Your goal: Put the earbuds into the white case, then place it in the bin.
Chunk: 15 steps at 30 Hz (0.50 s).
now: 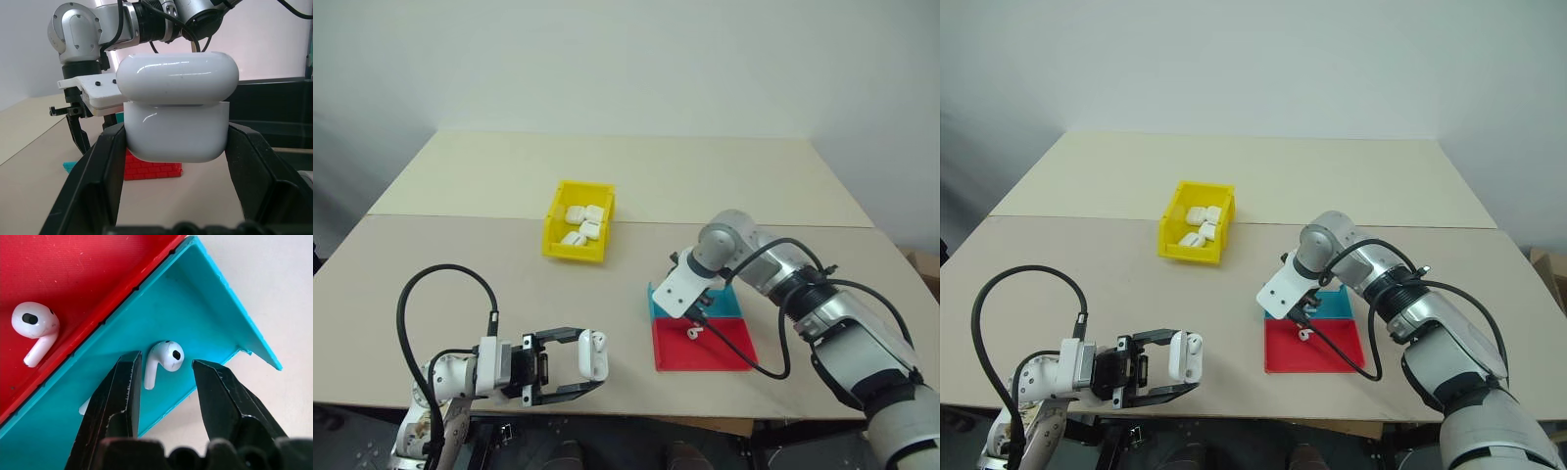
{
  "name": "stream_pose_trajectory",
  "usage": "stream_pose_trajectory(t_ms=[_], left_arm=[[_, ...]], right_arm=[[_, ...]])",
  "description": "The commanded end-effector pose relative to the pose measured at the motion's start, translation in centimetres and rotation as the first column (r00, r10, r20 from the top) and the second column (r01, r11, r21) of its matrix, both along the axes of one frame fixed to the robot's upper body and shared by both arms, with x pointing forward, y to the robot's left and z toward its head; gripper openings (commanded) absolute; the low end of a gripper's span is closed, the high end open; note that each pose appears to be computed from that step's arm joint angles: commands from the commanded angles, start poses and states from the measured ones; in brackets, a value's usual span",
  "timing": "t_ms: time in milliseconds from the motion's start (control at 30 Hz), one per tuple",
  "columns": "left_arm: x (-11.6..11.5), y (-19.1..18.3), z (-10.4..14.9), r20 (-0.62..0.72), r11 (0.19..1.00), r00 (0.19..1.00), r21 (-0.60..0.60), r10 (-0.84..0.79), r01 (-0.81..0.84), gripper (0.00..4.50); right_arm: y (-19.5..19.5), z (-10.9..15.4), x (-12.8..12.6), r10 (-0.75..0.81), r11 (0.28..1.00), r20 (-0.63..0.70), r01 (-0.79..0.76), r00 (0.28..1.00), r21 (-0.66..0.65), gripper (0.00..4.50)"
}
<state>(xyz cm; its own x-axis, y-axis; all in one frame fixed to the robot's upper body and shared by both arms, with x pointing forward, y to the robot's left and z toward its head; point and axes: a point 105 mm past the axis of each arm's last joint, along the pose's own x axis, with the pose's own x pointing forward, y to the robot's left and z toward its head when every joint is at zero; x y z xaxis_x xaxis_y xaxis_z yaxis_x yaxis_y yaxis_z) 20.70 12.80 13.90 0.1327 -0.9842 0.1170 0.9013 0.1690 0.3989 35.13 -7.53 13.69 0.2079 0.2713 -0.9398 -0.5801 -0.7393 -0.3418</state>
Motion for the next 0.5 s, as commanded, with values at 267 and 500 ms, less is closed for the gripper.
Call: stream_pose_trajectory(t_ms=[267,500], left_arm=[[-0.26,-0.23,0.75,0.048,1.000,0.999,-0.008,-0.006,0.007,2.77],[-0.20,-0.31,0.79,0.049,1.000,0.999,-0.011,-0.008,0.009,2.77]], right_arm=[[0.09,0.95,0.09,0.027,1.000,0.039,-0.027,0.999,-0.004,2.09],[0.17,0.93,0.16,0.043,0.999,0.060,-0.043,0.997,-0.007,2.09]])
